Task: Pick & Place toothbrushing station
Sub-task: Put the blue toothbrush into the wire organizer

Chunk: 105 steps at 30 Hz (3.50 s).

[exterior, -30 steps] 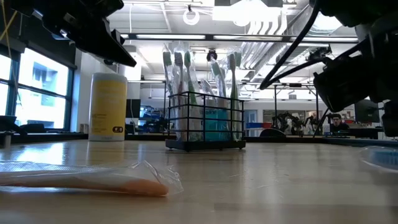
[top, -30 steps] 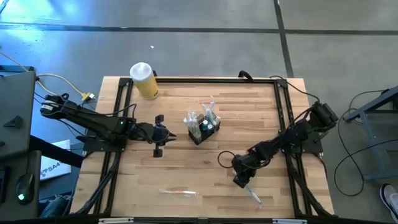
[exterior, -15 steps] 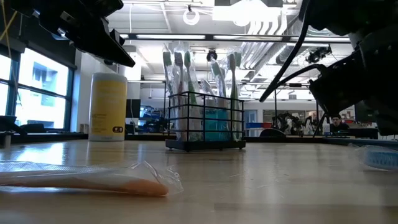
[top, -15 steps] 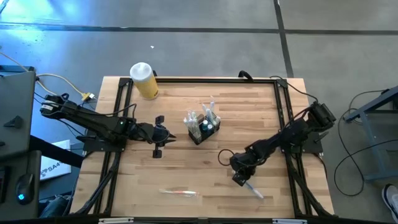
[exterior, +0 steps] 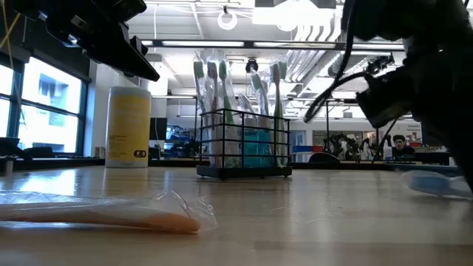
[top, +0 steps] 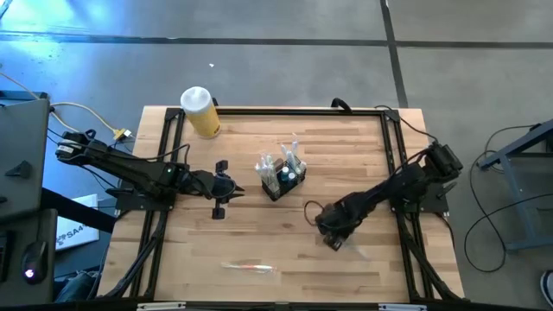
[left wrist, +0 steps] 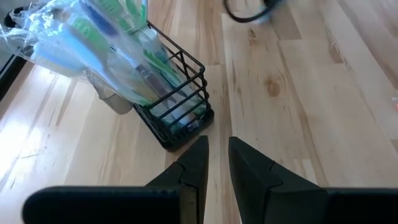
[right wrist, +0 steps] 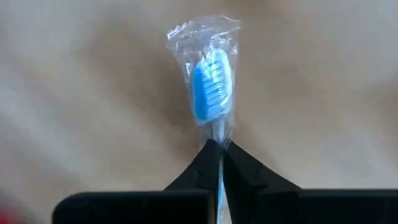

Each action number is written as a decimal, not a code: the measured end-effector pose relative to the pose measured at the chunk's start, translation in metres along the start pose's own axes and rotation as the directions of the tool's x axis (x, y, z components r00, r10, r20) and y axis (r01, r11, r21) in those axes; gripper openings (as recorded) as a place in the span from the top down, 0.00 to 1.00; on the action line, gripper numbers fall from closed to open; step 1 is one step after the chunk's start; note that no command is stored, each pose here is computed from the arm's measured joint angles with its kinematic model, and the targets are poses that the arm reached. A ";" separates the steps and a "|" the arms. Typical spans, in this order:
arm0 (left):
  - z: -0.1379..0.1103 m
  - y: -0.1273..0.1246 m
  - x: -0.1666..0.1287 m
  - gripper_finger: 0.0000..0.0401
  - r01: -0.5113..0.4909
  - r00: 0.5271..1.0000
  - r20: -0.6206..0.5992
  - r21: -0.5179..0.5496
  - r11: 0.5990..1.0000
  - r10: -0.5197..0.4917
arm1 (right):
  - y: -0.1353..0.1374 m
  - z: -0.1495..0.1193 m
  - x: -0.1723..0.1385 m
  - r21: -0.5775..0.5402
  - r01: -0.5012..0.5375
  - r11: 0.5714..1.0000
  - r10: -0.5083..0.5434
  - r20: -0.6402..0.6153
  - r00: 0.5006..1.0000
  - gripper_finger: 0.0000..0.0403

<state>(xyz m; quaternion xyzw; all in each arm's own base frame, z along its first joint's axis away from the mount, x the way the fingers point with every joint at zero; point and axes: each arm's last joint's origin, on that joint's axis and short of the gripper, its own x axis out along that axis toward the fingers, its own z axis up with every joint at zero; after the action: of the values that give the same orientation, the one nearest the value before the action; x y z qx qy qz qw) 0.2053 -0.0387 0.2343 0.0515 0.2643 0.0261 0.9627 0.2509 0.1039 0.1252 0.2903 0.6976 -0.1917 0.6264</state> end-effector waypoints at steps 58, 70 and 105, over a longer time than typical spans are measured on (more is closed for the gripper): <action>-0.001 -0.002 0.000 0.85 0.068 0.998 -0.014 0.029 0.997 -0.067 | 0.052 0.012 -0.130 0.351 0.472 0.809 -0.355 0.931 -0.085 0.99; -0.002 -0.002 0.000 0.85 0.067 0.998 -0.017 0.029 0.997 -0.067 | 0.051 0.057 -0.150 0.225 0.453 0.863 -0.272 0.962 0.041 0.99; -0.005 -0.003 0.000 0.85 0.103 0.994 -0.048 0.007 0.995 -0.102 | 0.019 0.091 -0.124 -0.039 0.203 0.978 0.053 0.996 -0.066 0.99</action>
<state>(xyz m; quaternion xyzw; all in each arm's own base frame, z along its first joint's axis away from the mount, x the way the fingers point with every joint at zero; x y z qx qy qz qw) 0.2030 -0.0411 0.2302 0.0416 0.2896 -0.0233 0.9560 0.3381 0.0402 0.2368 -0.0367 0.0495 -0.3144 0.9473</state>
